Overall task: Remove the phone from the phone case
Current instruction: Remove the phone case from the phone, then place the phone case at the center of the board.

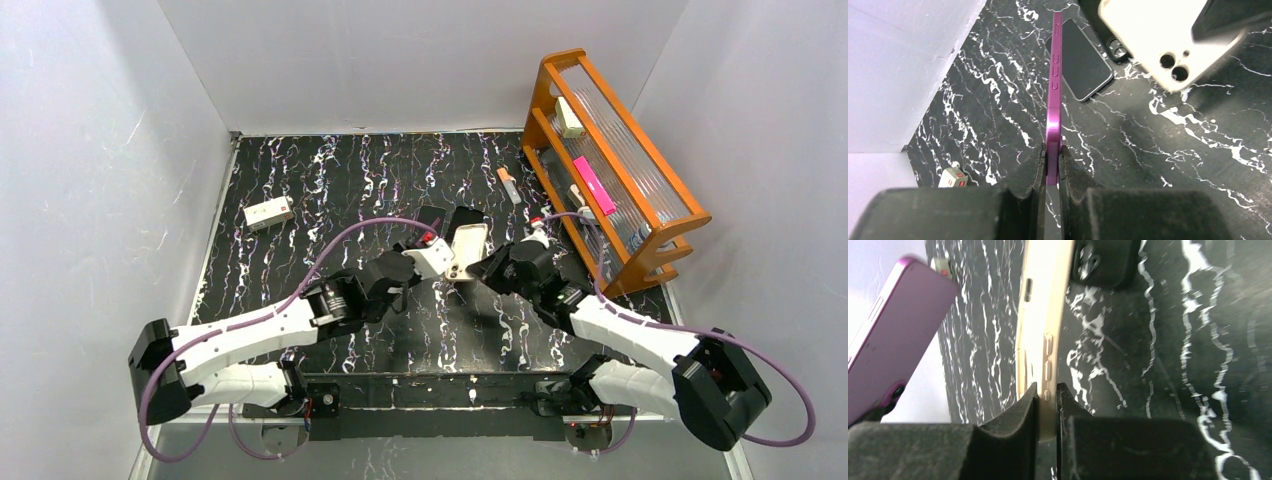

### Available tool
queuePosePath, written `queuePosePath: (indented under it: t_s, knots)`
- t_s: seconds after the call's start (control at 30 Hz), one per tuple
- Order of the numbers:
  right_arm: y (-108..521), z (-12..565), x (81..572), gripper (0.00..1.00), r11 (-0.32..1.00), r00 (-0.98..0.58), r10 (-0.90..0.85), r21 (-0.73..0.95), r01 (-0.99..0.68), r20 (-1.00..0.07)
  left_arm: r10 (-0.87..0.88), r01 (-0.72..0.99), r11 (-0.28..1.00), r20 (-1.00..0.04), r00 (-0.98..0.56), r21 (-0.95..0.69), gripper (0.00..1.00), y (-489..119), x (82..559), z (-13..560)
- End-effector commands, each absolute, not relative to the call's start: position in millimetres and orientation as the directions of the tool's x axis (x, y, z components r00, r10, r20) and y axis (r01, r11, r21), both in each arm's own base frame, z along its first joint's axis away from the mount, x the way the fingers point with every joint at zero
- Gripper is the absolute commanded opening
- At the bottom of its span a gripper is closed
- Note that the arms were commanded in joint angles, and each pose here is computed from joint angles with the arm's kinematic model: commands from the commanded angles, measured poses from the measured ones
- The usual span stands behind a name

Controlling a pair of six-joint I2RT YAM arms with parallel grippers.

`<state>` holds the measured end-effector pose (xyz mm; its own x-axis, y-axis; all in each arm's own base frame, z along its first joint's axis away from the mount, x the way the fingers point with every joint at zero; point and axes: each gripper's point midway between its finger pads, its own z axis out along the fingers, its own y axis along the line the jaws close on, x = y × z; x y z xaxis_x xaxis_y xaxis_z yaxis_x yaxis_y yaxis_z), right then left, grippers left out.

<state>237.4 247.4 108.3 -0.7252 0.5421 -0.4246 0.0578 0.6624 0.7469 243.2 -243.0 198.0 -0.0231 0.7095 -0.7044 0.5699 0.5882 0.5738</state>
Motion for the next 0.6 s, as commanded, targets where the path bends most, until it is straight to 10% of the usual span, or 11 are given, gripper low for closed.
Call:
queuePosePath:
  t_s: [0.0, 0.57]
  knots:
    - [225, 118, 249, 0.01, 0.674, -0.658, 0.582, 0.736, 0.061, -0.479, 0.699, 0.503, 0.621, -0.715, -0.008, 0.601, 0.0, -220, 245, 219]
    - [256, 65, 212, 0.01, 0.533, -0.762, 0.604, 0.829, 0.169, -0.233, 0.764, 0.493, 0.583, -0.642, -0.064, 0.645, 0.0, -198, 240, 194]
